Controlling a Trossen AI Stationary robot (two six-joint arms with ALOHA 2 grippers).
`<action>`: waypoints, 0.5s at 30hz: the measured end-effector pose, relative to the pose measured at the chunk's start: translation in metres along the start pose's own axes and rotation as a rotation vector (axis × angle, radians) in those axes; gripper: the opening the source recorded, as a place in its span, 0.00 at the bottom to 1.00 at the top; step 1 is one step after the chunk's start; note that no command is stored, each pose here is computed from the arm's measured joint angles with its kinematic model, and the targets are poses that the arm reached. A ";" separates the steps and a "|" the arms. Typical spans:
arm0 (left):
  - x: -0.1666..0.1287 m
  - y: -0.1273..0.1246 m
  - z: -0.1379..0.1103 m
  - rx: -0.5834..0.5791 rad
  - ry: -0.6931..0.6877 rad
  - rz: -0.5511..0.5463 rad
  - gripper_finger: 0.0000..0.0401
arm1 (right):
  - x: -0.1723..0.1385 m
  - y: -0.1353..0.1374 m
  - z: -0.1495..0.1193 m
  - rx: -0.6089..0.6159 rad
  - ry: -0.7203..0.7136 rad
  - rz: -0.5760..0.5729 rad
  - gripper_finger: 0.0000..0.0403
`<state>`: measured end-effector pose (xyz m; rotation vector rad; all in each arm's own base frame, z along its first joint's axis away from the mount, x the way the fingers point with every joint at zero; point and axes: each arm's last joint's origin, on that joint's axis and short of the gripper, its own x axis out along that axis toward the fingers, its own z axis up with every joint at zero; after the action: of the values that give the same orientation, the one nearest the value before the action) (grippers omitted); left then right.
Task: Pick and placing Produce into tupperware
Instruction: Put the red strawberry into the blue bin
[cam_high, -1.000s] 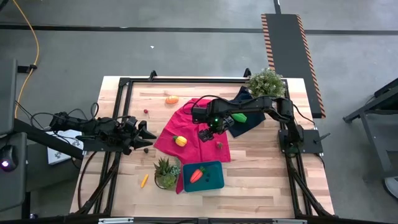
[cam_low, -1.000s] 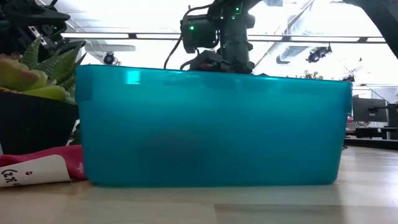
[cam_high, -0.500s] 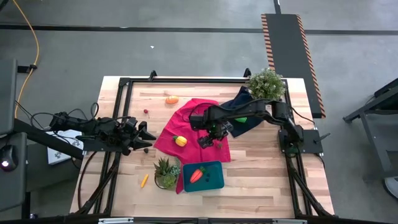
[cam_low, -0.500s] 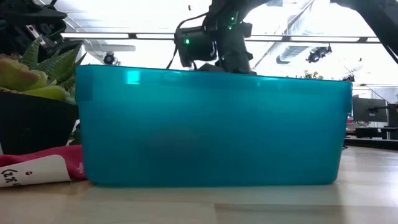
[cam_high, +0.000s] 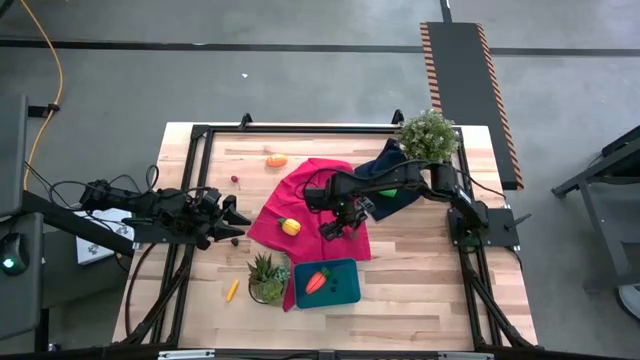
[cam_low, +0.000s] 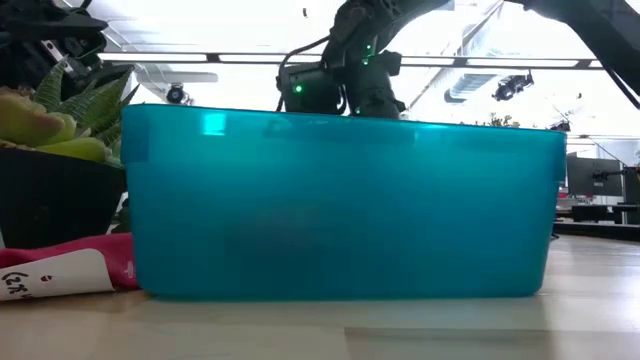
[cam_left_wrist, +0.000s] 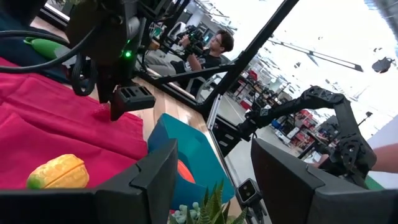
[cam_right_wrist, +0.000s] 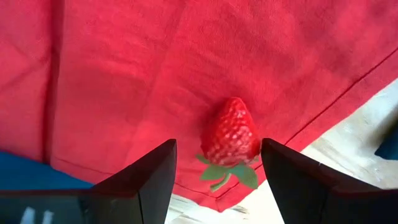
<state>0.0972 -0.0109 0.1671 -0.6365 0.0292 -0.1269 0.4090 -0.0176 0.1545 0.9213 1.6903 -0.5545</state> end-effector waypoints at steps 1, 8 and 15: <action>0.000 0.000 0.000 0.000 0.000 0.000 0.48 | 0.000 0.000 0.000 -0.001 0.000 -0.002 0.56; 0.000 0.000 0.000 0.000 0.000 0.000 0.48 | 0.002 0.000 0.000 -0.008 0.000 -0.012 0.56; 0.000 0.000 0.000 0.000 0.000 0.000 0.48 | 0.005 -0.001 0.002 -0.019 0.009 -0.022 0.54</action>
<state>0.0972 -0.0109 0.1670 -0.6365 0.0293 -0.1268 0.4089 -0.0179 0.1489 0.8941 1.7128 -0.5486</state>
